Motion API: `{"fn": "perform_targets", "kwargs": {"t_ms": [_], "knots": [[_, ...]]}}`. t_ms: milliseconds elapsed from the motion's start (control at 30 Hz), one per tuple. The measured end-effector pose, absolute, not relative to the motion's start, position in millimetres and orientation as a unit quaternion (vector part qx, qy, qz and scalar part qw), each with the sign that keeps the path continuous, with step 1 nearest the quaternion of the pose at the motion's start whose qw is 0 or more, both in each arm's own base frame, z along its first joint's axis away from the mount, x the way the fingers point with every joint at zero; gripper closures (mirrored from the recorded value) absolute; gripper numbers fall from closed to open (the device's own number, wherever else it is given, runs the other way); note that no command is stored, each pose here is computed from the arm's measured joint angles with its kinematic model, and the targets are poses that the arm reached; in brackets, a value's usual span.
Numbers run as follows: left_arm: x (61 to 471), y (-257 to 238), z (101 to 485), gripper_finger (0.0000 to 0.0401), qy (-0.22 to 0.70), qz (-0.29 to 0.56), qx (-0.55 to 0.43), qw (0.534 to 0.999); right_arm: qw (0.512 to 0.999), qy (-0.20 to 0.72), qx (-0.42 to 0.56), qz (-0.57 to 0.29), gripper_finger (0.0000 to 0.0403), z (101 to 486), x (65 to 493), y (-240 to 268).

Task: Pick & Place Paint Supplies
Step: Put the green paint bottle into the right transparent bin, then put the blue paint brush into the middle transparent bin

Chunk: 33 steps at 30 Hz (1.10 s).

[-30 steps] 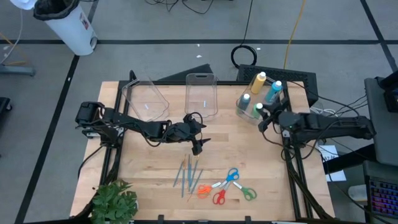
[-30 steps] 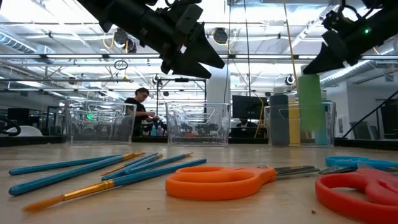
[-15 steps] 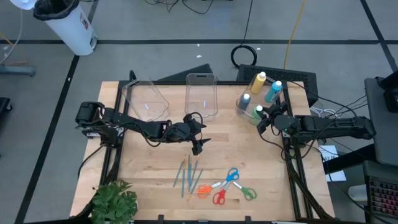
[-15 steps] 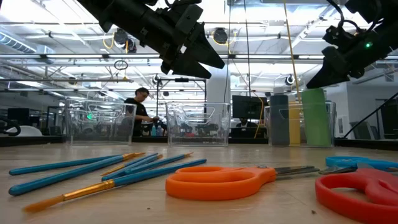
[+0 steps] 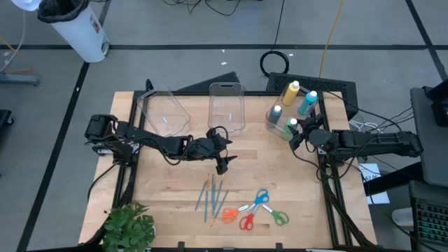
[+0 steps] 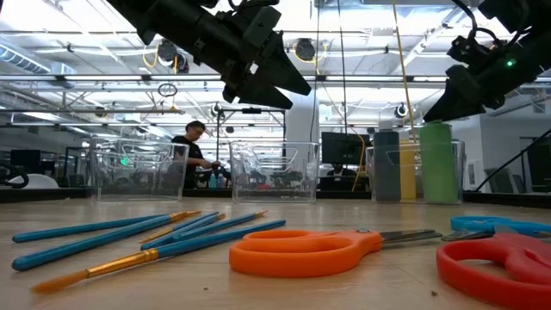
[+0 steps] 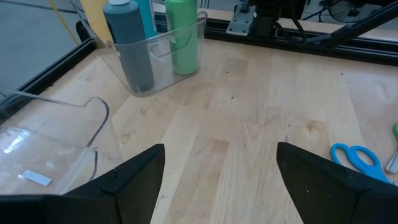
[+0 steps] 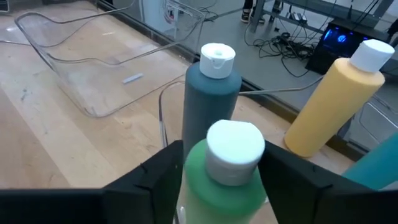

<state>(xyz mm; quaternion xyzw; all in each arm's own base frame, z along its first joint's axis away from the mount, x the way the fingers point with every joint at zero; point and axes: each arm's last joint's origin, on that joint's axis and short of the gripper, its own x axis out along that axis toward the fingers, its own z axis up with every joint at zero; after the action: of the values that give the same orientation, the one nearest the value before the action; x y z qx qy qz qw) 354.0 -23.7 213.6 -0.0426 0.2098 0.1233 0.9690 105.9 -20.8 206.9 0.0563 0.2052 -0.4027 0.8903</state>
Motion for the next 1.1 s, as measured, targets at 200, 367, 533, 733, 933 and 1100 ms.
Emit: {"fn": "perform_targets", "kwargs": {"t_ms": [200, 367, 533, 733, 933, 1100], "knots": [[354, -24, 214, 0.0091, 0.21, 0.123, -0.043, 0.969, 0.897, 0.197, 0.037, -0.394, 0.0195, 223, 106, -21], [354, -24, 214, 0.0091, 0.209, 0.125, -0.049, 0.969, 0.907, 0.165, 0.023, -0.386, 0.0193, 249, 106, -21], [354, -24, 213, 0.0091, 0.21, 0.118, -0.065, 0.968, 0.925, 0.118, 0.019, -0.361, 0.0193, 263, 111, -19], [341, -40, 204, 0.0091, 0.309, 0.026, -0.106, 0.945, 0.95, 0.086, 0.013, -0.299, 0.0193, 271, 115, -15], [318, -60, 183, 0.0091, 0.447, 0.05, -0.171, 0.877, 0.957, 0.034, -0.011, -0.289, 0.0193, 284, 117, -13], [303, -66, 175, 0.0091, 0.498, 0.126, -0.2, 0.834, 0.96, 0.015, -0.022, -0.279, 0.0193, 289, 118, -10]]}}
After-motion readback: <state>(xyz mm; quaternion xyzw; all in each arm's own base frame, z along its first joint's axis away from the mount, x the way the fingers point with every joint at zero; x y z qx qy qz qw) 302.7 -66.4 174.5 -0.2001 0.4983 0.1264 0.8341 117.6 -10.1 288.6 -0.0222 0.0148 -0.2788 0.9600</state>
